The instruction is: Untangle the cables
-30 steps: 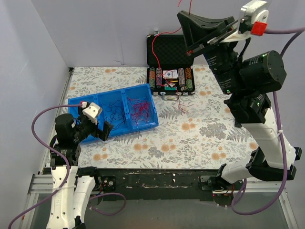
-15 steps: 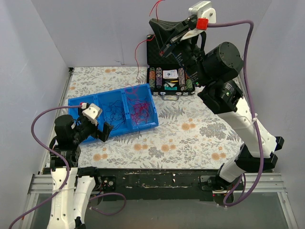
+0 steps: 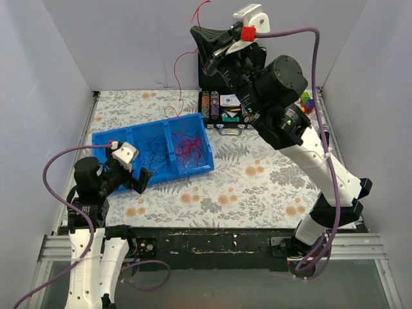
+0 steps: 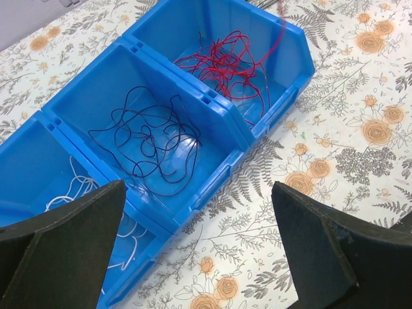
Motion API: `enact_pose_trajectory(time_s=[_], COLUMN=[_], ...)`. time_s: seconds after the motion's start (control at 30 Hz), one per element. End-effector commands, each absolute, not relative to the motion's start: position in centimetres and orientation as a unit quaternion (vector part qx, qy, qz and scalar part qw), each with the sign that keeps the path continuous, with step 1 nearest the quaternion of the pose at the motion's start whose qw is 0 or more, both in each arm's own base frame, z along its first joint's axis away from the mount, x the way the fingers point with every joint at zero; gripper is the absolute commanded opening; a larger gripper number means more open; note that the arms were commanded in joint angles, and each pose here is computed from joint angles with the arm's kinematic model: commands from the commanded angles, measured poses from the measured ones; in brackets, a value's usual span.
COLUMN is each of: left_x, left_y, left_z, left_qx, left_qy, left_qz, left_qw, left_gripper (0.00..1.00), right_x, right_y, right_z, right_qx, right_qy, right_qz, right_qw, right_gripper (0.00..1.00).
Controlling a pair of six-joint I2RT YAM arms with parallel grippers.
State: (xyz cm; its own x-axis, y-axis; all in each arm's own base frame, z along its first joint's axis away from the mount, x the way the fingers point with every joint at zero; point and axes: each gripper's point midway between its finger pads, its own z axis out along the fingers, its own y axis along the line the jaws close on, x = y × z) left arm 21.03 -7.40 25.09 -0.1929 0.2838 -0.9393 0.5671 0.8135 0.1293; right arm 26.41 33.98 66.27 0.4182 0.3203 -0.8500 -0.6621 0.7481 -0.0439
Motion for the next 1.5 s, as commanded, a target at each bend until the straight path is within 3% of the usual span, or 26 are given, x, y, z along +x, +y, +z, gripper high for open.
enact_pose_trajectory(time_s=[0.0, 0.97, 1.47], left_x=[20.6, 20.1, 20.5], left_y=[-7.3, -7.2, -7.1], left_z=[24.4, 23.8, 23.7], left_qx=[0.285, 0.291, 0.287], left_qy=[0.768, 0.771, 0.770], left_qz=[-0.119, -0.115, -0.114], left_qw=[0.561, 0.555, 0.558], left_gripper=[0.98, 0.98, 0.98], right_x=[26.6, 32.2, 39.1], right_y=[32.8, 34.4, 38.7], right_z=[68.2, 63.9, 47.4], right_qx=[-0.162, -0.163, -0.207], right_qy=[0.425, 0.469, 0.613], right_qz=[0.291, 0.248, 0.236], right_qw=[0.842, 0.832, 0.725], right_gripper=[0.01, 0.01, 0.01])
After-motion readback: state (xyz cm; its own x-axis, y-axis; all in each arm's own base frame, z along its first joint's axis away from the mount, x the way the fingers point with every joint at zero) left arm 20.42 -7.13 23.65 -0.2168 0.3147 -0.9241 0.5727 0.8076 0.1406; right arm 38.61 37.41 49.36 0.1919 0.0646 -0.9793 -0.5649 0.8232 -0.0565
